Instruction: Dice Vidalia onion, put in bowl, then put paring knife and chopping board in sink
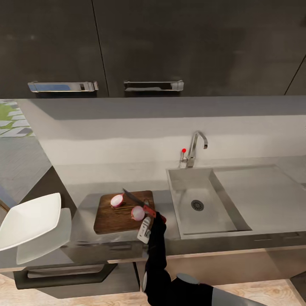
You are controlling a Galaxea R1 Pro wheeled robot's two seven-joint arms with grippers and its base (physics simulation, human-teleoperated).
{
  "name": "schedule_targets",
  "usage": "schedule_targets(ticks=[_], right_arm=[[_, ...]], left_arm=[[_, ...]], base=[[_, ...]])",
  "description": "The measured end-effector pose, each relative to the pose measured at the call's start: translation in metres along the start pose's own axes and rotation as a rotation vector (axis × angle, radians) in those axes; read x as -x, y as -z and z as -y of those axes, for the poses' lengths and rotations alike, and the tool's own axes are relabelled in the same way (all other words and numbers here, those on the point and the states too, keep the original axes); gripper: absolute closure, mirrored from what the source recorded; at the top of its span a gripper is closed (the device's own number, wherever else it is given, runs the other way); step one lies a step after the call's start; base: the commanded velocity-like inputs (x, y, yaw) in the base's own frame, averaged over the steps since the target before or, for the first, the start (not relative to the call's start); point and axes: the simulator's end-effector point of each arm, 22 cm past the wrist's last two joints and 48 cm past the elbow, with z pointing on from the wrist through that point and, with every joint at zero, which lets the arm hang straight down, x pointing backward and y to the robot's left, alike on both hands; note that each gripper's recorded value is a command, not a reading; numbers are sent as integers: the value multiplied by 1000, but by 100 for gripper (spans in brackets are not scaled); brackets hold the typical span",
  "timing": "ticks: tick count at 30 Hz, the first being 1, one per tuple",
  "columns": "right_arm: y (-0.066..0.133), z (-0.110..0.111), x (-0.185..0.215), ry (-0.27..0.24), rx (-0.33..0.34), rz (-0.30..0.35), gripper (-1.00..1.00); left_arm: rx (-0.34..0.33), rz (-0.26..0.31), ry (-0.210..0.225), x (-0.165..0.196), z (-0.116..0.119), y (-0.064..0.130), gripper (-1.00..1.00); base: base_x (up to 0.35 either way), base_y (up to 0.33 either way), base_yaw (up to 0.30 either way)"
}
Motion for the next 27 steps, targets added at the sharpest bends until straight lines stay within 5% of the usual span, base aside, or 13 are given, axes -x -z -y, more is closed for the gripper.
schedule_targets(ticks=[27], right_arm=[[4,-7,8,3,9,28,100]], left_arm=[[2,-16,-3,-5,-1,1,-100]], base=[[0,0,0]])
